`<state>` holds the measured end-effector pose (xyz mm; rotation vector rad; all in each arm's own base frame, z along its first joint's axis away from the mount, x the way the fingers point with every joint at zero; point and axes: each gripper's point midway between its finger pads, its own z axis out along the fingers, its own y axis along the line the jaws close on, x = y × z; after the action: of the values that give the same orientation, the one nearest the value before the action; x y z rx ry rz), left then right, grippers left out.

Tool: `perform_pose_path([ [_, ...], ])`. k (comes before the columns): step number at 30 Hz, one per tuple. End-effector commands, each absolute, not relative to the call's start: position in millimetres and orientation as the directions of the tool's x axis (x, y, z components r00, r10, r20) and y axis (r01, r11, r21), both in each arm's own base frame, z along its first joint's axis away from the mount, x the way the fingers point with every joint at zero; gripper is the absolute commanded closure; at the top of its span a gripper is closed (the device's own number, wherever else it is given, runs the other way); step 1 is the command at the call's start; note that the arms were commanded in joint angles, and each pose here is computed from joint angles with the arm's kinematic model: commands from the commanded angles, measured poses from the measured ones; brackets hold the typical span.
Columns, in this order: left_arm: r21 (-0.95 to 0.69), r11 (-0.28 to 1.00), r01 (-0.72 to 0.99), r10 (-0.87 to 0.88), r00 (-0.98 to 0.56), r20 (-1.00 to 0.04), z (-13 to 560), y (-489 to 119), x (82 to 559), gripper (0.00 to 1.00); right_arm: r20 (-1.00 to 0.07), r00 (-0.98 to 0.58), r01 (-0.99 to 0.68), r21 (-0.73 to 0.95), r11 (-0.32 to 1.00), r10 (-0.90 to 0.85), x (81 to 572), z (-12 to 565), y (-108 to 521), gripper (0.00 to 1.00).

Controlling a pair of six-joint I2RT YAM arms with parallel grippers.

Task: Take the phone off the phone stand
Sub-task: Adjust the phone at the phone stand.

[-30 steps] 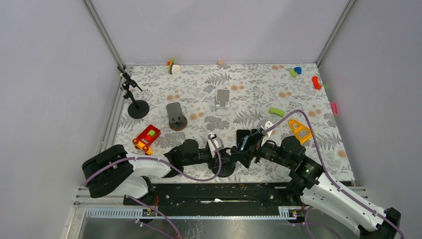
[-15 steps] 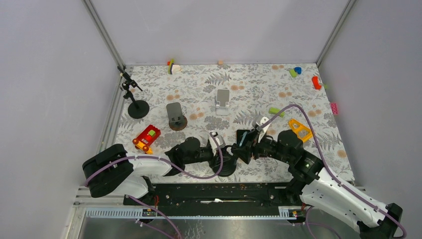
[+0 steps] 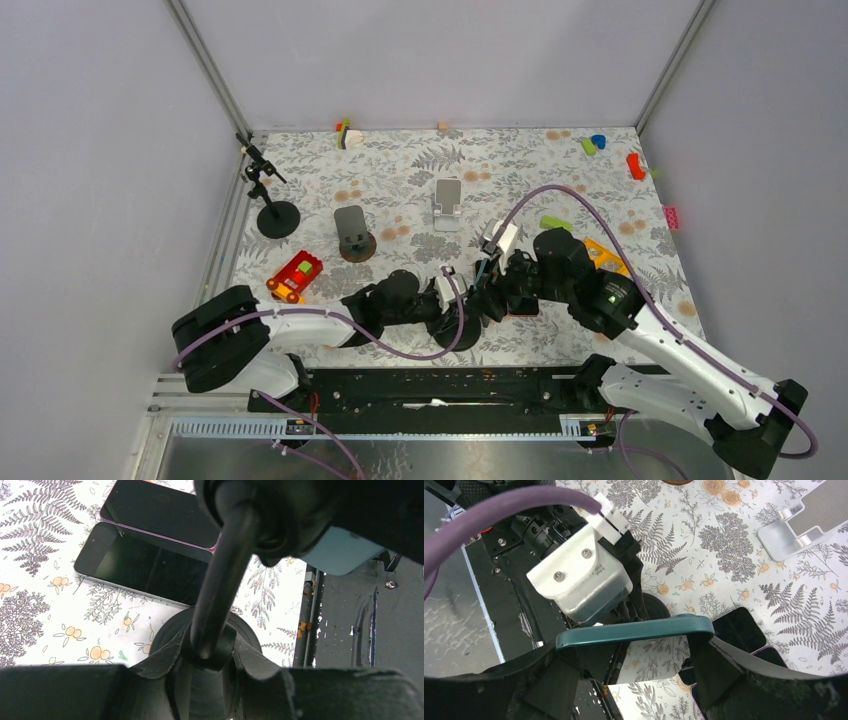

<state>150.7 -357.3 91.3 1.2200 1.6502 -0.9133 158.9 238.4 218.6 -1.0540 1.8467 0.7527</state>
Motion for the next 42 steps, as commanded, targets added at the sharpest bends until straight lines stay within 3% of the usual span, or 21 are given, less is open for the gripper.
perform_pose_path([
  [1,-0.085,0.234,0.969,0.473,-0.190,-0.861,50,-344,135,1.00,-0.932,-0.133,-0.932,0.001,0.363,-0.338,160,271,254,1.00],
  [10,-0.101,0.229,0.968,0.464,-0.200,-0.863,47,-350,129,1.00,-0.901,-0.117,-0.964,0.003,0.265,-0.417,157,275,266,1.00],
  [21,-0.121,0.279,0.953,0.418,-0.234,-0.878,49,-350,131,1.00,-0.888,-0.126,-0.966,0.009,0.257,-0.443,158,271,267,1.00],
  [27,-0.143,0.369,0.919,0.313,-0.267,-0.911,77,-349,143,0.37,-0.912,-0.160,-0.955,0.046,0.293,-0.378,152,261,263,1.00],
  [28,-0.144,0.372,0.917,0.295,-0.264,-0.919,83,-349,144,0.14,-0.917,-0.161,-0.954,0.050,0.295,-0.366,151,260,263,1.00],
  [29,-0.142,0.371,0.918,0.281,-0.256,-0.925,88,-349,145,0.03,-0.920,-0.161,-0.954,0.053,0.294,-0.356,149,260,262,1.00],
  [38,-0.118,0.312,0.943,0.174,-0.179,-0.968,143,-345,136,0.01,-0.936,-0.136,-0.968,0.056,0.244,-0.325,135,250,260,1.00],
  [42,-0.096,0.261,0.961,0.119,-0.131,-0.984,168,-340,126,0.06,-0.946,-0.116,-0.978,0.055,0.202,-0.304,128,252,261,0.97],
])
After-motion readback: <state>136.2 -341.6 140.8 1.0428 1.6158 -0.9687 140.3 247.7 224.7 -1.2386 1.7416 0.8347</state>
